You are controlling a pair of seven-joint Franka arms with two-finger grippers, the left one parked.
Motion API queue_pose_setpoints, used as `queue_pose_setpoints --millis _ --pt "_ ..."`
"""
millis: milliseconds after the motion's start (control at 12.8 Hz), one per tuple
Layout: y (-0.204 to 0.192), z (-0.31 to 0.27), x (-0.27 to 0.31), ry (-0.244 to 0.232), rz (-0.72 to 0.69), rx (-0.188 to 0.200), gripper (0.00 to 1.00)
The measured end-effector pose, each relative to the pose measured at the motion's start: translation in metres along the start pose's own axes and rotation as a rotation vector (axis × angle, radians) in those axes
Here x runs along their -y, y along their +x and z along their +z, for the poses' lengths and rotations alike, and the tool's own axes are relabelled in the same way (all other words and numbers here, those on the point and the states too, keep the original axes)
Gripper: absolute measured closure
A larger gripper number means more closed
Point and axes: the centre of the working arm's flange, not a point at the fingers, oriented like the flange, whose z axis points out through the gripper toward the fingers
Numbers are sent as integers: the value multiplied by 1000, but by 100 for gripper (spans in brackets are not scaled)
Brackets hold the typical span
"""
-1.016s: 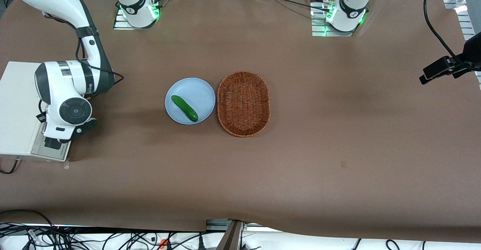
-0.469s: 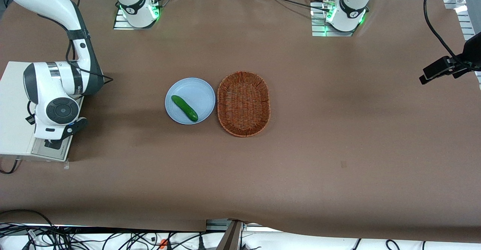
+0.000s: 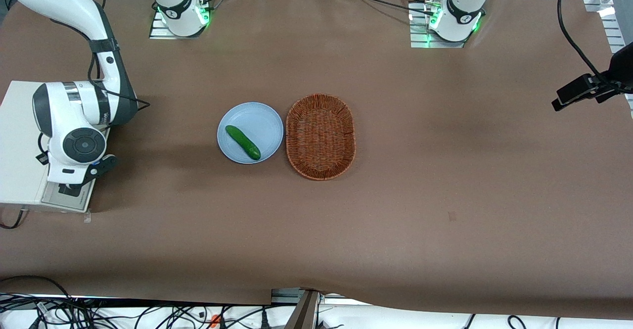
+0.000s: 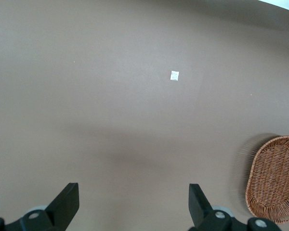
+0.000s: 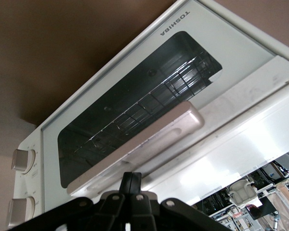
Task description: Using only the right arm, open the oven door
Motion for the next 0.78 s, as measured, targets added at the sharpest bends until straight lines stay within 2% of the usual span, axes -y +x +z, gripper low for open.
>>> queue_pose_setpoints --millis 312,781 --pt "3 3 3 5 -4 0 99" --pt "9 -9 10 49 6 -41 99"
